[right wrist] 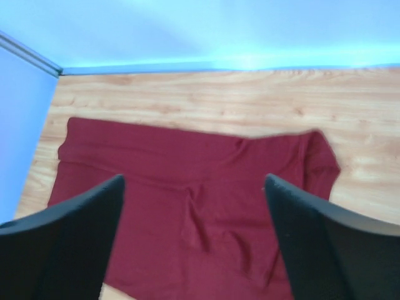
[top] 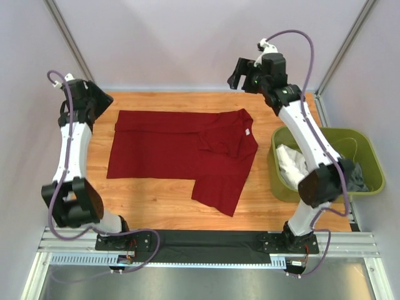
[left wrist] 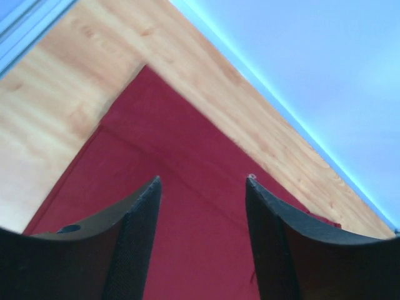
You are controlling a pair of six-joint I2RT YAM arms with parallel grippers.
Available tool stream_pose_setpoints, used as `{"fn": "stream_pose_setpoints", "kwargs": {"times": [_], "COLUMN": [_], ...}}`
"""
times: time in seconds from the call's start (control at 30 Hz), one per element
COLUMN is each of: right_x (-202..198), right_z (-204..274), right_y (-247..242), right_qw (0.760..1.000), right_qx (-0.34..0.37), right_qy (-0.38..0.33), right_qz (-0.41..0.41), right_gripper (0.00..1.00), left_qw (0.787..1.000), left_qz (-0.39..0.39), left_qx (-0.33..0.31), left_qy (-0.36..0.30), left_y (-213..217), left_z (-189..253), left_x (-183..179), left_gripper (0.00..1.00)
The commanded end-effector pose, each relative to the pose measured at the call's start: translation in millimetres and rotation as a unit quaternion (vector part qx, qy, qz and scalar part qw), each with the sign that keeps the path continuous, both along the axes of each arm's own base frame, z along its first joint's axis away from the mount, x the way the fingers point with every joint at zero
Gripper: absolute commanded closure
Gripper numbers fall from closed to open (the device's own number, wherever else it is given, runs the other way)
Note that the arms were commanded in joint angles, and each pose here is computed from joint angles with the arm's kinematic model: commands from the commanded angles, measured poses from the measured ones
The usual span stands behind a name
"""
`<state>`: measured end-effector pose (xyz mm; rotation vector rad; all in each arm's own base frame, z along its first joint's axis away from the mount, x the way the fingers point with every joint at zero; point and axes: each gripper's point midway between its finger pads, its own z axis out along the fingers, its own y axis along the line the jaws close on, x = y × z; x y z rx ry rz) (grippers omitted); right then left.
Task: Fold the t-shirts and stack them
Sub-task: Fold the tshirt
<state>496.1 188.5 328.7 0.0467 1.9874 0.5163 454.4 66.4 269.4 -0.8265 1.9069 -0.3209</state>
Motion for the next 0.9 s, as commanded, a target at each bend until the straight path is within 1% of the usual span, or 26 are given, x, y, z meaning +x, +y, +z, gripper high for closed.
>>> {"fn": "stream_pose_setpoints", "kwargs": {"times": [0.0,0.03,0.07,0.1,0.13,0.17,0.2,0.23,0.27,0.33,0.37,0.43,0.47,0.53,0.57,0.6,0.63,0.7,0.77,0.87], "right_x": [-38.0,-54.0,-68.3,-78.7,-91.4,-101.2,-113.2,-123.2,-130.7,-148.0,-155.5,-173.6,-176.8,-188.6,-196.9,-202.4,-214.5,-225.6,-238.5,-249.0], "right_z": [-51.1,-42.5,-62.9,-67.4,-58.9,-62.3,-78.0,-73.8,-80.4,-96.7,-104.5,-121.1,-125.1,-128.3,-142.5,-145.5,-153.1,-156.9,-174.9,-184.6], "right_y": [-6.5,-8.1,-8.5,-9.7,-11.9,-12.6,-14.0,-19.4,-21.5,-32.5,-36.8,-47.2,-54.2,-58.0,-58.2,-57.1,-54.4,-53.6,-56.3,-57.1], "right_qw": [0.997,0.998,0.996,0.995,0.995,0.995,0.992,0.992,0.991,0.988,0.986,0.980,0.977,0.975,0.972,0.970,0.967,0.964,0.958,0.955], "right_qx": [-0.014,-0.001,-0.006,-0.006,0.003,0.004,0.002,0.005,0.002,-0.009,-0.012,-0.018,-0.016,-0.004,-0.001,0.009,0.021,0.038,0.035,0.039], "right_qy": [0.070,0.067,0.093,0.100,0.095,0.104,0.124,0.123,0.133,0.152,0.164,0.192,0.199,0.207,0.222,0.229,0.244,0.252,0.274,0.285], "right_qz": [-0.006,-0.004,-0.001,0.002,0.003,0.005,0.008,0.004,0.002,-0.013,-0.021,-0.041,-0.067,-0.076,-0.077,-0.079,-0.070,-0.073,-0.077,-0.077], "right_gripper": [0.01,0.00,0.00,0.00,0.00,0.00,0.00,0.00,0.00,0.00,0.00,0.00,0.00,0.00,0.00,0.00,0.00,0.00,0.00,0.00], "left_qw": [0.996,0.995,0.993,0.995,0.995,0.993,0.995,0.993,0.994,0.993,0.990,0.989,0.988,0.985,0.983,0.983,0.980,0.979,0.977,0.975], "left_qz": [0.062,0.068,0.072,0.075,0.080,0.080,0.071,0.072,0.076,0.083,0.090,0.107,0.111,0.127,0.131,0.135,0.138,0.134,0.131,0.128], "left_qx": [-0.017,-0.022,-0.031,-0.029,-0.033,-0.038,-0.037,-0.041,-0.039,-0.036,-0.038,-0.042,-0.047,-0.064,-0.071,-0.076,-0.085,-0.095,-0.104,-0.111], "left_qy": [0.067,0.068,0.085,0.058,0.056,0.075,0.059,0.081,0.074,0.082,0.103,0.094,0.096,0.095,0.105,0.102,0.113,0.120,0.132,0.140], "left_y": [5.1,2.4,-1.9,-5.9,-7.6,-12.4,-18.6,-22.0,-23.7,-24.3,-25.3,-25.3,-27.9,-29.6,-31.3,-32.4,-34.3,-38.2,-41.0,-42.9], "left_z": [-25.2,-26.6,-43.9,-30.0,-31.1,-43.0,-33.9,-44.6,-40.2,-45.9,-58.7,-61.3,-69.9,-79.2,-93.6,-97.4,-109.8,-118.4,-130.2,-140.4], "left_x": [-71.2,-84.0,-100.7,-116.7,-127.5,-143.0,-155.4,-170.7,-182.5,-197.3,-209.4,-222.8,-232.7,-239.7,-243.9,-247.0,-249.5,-250.4,-249.7,-246.8], "left_gripper": [0.35,0.33,0.30,0.20,0.16,0.08,0.01,0.01,0.01,0.01,0.01,0.00,0.00,0.01,0.01,0.00,0.01,0.01,0.02,0.04]}}
